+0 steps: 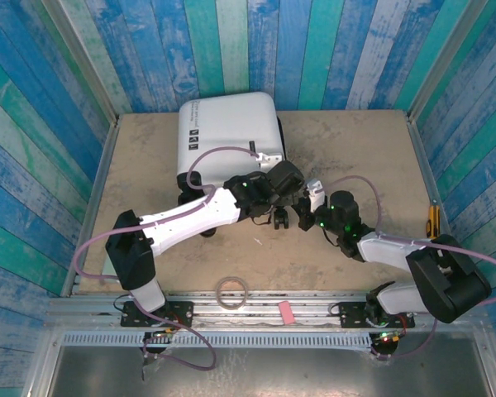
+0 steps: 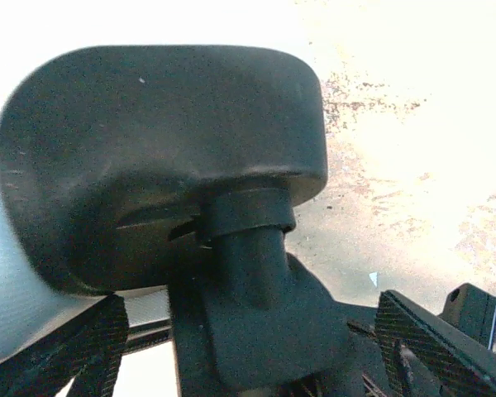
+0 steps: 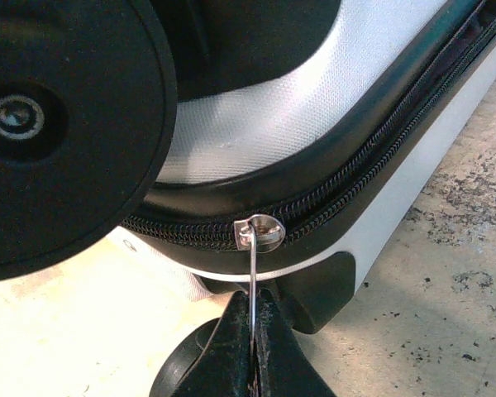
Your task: Pack the luggage
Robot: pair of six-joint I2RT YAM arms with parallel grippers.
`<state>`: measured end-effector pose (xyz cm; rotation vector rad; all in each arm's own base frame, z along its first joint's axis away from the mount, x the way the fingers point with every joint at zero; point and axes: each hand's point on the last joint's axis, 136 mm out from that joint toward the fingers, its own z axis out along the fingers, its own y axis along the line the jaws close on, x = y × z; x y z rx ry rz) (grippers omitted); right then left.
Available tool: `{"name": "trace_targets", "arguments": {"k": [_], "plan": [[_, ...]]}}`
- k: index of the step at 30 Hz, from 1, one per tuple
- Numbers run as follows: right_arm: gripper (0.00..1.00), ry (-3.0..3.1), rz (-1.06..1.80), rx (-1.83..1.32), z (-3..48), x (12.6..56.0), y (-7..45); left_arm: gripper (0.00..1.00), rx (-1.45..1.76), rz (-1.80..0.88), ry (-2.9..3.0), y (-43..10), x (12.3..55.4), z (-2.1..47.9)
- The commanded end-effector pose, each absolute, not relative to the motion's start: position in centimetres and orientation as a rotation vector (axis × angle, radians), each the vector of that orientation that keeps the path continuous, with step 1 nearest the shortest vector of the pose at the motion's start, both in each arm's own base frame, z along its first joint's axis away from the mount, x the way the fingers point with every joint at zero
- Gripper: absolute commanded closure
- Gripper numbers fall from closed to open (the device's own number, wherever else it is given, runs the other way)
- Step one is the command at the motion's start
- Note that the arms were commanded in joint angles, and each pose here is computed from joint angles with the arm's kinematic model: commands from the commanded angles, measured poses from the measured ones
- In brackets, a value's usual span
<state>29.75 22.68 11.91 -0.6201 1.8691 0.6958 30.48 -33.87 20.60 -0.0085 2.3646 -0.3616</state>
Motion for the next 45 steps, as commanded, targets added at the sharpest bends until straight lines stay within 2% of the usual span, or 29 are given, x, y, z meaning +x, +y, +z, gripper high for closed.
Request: {"name": "trace_targets", "arguments": {"k": [1,5,7,13,18,21,23,28,34,45], "plan": [[1.00,1.777,0.733,-0.639,14.5,30.2,23.7,0.31,-0.049,-0.173,2.339,-31.7,32.4,20.2],[1.00,1.784,0.692,-0.670,14.3,30.5,23.7,0.45,-0.001,-0.133,2.394,-31.9,32.0,18.1],[1.00,1.789,0.669,-0.692,14.1,30.8,23.7,0.48,0.032,-0.144,2.421,-32.3,31.7,17.3],[1.00,1.804,0.635,-0.732,14.0,31.3,24.0,0.40,0.094,-0.110,2.490,-32.7,31.3,15.4],[1.00,1.802,0.636,-0.734,14.1,31.3,24.0,0.45,0.103,-0.065,2.488,-32.8,31.7,15.3],[1.00,1.804,0.621,-0.737,14.1,31.4,23.9,0.55,0.119,-0.037,2.499,-32.9,31.8,15.0],[1.00,1.801,0.605,-0.739,14.2,31.4,23.7,0.72,0.143,-0.053,2.499,-33.1,31.7,15.2],[1.00,1.826,0.549,-0.756,14.4,32.0,23.4,1.00,0.267,-0.171,2.465,-34.1,31.0,16.9],[1.00,1.876,0.481,-0.782,14.8,33.0,23.2,1.00,0.398,-0.262,2.394,-33.1,29.3,19.6],[1.00,1.897,0.415,-0.832,16.1,33.7,23.0,1.00,0.550,-0.184,2.374,-28.4,26.2,19.2]]}}
